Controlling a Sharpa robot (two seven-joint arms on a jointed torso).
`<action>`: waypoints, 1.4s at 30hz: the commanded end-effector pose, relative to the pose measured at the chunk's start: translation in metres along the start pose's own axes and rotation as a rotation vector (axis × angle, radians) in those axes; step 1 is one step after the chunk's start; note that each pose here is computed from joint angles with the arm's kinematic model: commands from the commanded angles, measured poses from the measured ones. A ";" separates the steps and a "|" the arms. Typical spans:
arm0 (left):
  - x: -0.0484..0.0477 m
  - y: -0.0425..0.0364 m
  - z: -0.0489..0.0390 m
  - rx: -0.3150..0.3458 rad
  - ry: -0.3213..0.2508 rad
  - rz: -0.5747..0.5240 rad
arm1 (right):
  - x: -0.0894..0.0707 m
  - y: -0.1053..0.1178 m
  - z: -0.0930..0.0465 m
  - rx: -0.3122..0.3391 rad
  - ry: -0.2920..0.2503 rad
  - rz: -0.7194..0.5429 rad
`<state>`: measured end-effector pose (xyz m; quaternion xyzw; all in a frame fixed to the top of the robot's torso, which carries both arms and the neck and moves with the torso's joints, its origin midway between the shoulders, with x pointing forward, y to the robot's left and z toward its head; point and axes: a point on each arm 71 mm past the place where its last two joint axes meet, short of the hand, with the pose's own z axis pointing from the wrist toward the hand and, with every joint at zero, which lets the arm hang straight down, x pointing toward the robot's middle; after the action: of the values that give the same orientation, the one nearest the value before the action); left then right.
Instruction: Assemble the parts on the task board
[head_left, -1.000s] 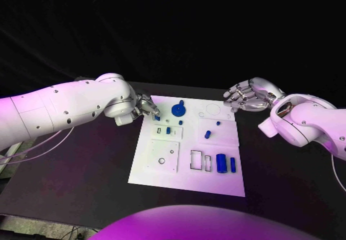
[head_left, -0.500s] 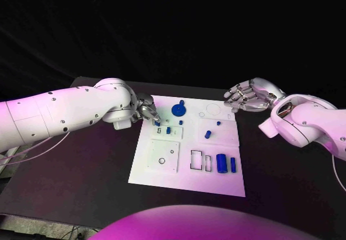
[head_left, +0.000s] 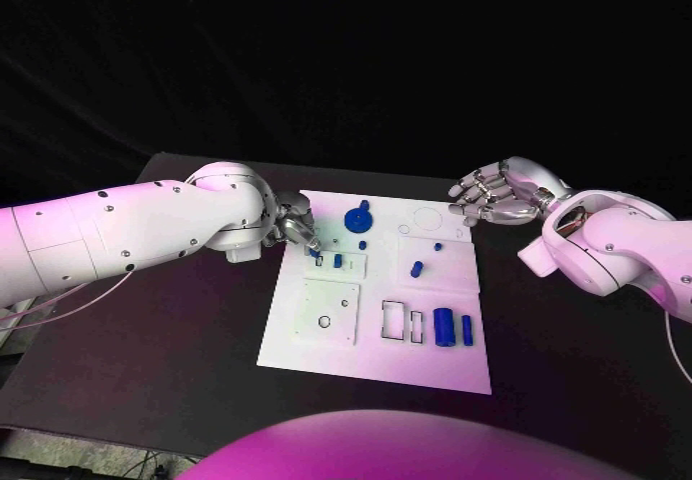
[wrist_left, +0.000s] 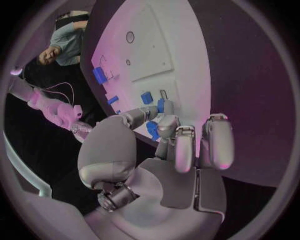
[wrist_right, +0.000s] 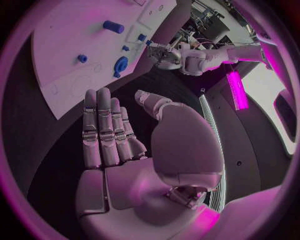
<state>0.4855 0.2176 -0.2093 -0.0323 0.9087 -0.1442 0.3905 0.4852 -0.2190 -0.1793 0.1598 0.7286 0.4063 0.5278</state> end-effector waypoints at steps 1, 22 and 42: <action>0.0014 -0.0028 0.0013 0.013 0.002 0.036 | 0.002 0.000 0.000 -0.004 0.015 0.000; 0.0088 -0.0074 0.0069 -0.003 0.040 0.038 | 0.003 0.000 0.001 -0.006 0.018 -0.002; 0.0107 -0.0053 0.0080 -0.021 0.056 0.045 | 0.005 -0.001 0.002 -0.004 0.045 0.025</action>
<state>0.4845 0.2096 -0.2192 -0.0150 0.9176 -0.1292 0.3756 0.4861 -0.2182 -0.1825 0.1632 0.7333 0.4098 0.5174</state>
